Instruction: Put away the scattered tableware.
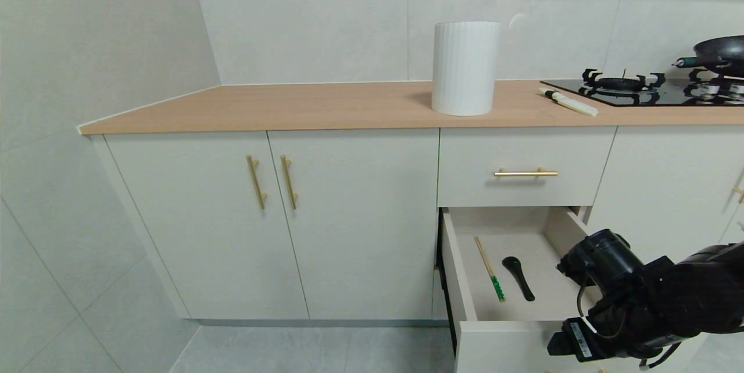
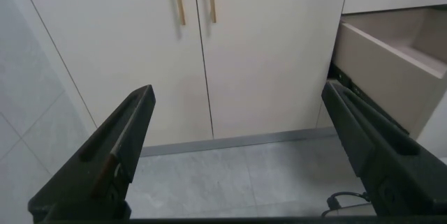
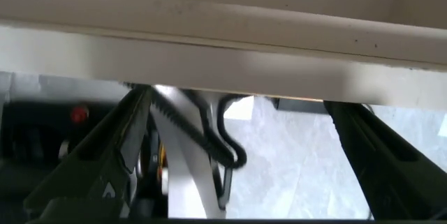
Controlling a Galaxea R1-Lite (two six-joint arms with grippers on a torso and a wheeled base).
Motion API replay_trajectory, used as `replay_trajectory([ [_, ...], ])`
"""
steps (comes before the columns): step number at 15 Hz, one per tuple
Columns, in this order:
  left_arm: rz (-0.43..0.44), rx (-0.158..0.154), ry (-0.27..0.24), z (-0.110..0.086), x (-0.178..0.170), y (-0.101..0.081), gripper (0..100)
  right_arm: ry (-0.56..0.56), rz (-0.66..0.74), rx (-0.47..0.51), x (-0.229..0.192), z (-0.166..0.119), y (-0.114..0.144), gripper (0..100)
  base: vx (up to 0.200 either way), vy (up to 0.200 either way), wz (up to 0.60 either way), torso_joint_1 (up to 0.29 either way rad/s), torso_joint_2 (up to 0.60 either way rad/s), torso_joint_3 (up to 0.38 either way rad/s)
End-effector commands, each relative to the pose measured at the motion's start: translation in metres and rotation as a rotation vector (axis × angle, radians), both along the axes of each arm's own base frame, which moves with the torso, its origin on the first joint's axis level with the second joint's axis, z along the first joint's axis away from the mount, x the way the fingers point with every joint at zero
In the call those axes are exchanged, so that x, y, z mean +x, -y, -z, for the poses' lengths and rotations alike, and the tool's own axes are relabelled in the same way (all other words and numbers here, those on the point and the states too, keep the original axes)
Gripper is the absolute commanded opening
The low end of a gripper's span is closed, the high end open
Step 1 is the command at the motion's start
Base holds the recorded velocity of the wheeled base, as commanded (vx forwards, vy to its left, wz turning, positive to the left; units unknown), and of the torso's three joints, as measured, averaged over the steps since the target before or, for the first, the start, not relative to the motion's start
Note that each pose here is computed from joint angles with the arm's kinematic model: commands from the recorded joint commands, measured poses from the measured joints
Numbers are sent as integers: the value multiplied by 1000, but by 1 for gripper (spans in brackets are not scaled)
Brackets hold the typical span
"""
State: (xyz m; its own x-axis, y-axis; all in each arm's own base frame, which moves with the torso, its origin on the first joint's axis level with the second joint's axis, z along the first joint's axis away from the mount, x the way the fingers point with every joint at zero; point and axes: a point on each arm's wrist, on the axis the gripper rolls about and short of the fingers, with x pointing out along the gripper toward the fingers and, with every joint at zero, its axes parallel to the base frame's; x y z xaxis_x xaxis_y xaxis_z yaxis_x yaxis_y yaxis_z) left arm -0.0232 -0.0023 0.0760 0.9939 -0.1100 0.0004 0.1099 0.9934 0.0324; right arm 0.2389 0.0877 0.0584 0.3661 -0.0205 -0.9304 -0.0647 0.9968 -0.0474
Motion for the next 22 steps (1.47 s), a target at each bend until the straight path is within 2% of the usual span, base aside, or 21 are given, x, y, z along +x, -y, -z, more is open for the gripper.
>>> replay_trajectory([
  [1,0,0,0,0,0,0,100,-23,5,-9,1,6,0,100,0,0,0,0,0,0],
  [2,0,0,-2,0,0,0,100,15,72,-37,10,16,2,100,0,0,0,0,0,0],
  [4,0,0,-2,0,0,0,100,55,109,-62,19,23,4,100,0,0,0,0,0,0],
  [11,0,0,0,0,0,0,100,230,187,4,52,41,7,100,0,0,0,0,0,0],
  [17,0,0,0,0,0,0,100,450,218,71,88,68,12,100,0,0,0,0,0,0],
  [19,0,0,0,0,0,0,100,530,204,62,111,83,13,100,0,0,0,0,0,0],
  [22,0,0,0,0,0,0,100,594,211,80,139,89,7,100,0,0,0,0,0,0],
])
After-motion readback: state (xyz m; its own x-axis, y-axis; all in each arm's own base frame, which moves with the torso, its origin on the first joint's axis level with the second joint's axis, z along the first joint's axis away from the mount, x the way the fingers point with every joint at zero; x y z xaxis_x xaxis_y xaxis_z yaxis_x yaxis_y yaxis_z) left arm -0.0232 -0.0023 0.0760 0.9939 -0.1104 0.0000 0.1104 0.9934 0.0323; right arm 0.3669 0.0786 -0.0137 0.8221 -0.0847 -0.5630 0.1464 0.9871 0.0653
